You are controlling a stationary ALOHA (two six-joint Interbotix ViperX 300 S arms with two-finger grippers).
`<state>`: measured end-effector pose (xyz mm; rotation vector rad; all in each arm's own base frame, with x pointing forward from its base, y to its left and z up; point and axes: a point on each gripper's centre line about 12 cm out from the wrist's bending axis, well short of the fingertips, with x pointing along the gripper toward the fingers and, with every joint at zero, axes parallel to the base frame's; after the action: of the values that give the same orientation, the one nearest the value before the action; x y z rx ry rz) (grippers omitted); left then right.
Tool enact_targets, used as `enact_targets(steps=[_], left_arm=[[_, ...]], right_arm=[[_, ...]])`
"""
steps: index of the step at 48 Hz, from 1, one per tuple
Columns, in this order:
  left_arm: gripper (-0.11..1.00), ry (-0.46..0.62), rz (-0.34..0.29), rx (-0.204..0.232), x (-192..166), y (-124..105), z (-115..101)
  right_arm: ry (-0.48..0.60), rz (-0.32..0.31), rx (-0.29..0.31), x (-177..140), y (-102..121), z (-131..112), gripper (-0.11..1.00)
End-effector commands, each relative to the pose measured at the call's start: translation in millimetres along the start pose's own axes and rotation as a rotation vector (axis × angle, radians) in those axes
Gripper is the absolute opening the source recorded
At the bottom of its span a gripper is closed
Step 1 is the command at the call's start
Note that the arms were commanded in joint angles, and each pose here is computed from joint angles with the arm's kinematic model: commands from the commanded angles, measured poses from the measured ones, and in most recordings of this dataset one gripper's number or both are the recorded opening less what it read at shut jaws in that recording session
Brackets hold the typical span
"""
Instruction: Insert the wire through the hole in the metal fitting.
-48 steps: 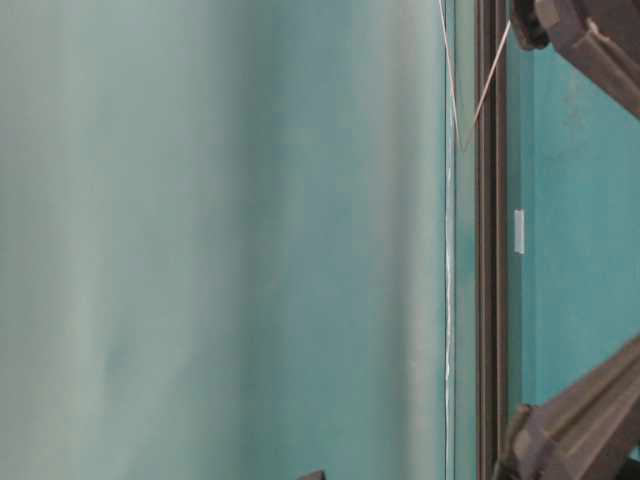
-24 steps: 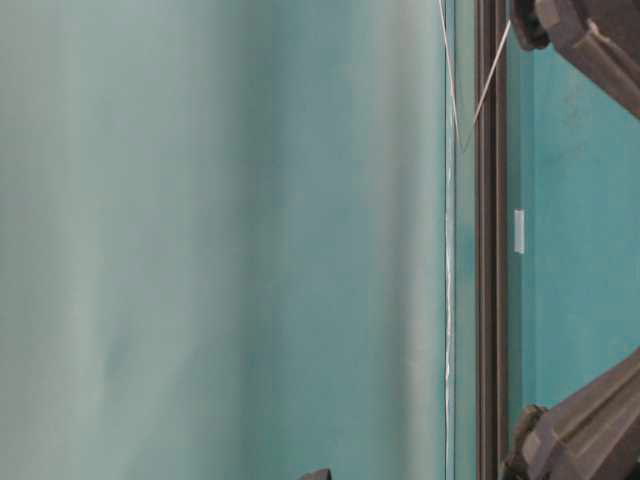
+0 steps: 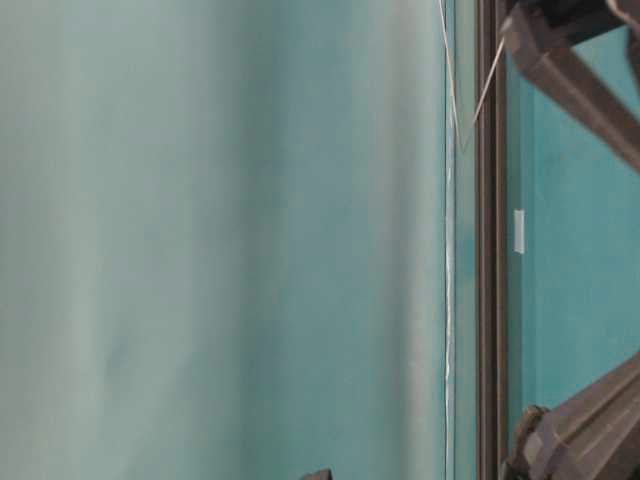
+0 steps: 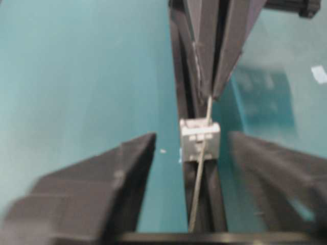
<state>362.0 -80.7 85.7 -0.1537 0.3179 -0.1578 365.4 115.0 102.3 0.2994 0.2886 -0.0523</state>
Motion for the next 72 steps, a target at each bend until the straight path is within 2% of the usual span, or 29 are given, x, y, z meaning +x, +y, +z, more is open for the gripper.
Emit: enact_targets(steps=[1, 24, 51, 61, 72], left_arm=[[-0.10, -0.022, -0.008, -0.001, 0.8, -2.7, 6.9], [-0.10, 0.036, -0.025, 0.007, -22.0, -9.9, -3.5], [-0.10, 0.105, -0.044, 0.016, -80.4, -15.0, -6.2], [-0.10, 0.149, -0.038, -0.025, -99.7, -13.9, -7.6], [-0.10, 0.175, -0.035, -0.028, -101.8, -14.7, -6.3]], right_arm=[[-0.052, 0.022, 0.018, -2.5, 7.2, 18.6, 0.91], [-0.043, 0.017, 0.004, -15.2, 0.5, 17.8, 0.91], [-0.043, 0.020, -0.006, -16.0, 1.3, 19.7, 0.91], [-0.045, 0.021, -0.005, -16.3, 1.6, 20.7, 0.91], [-0.043, 0.020, -0.006, -16.1, 1.5, 20.0, 0.90]])
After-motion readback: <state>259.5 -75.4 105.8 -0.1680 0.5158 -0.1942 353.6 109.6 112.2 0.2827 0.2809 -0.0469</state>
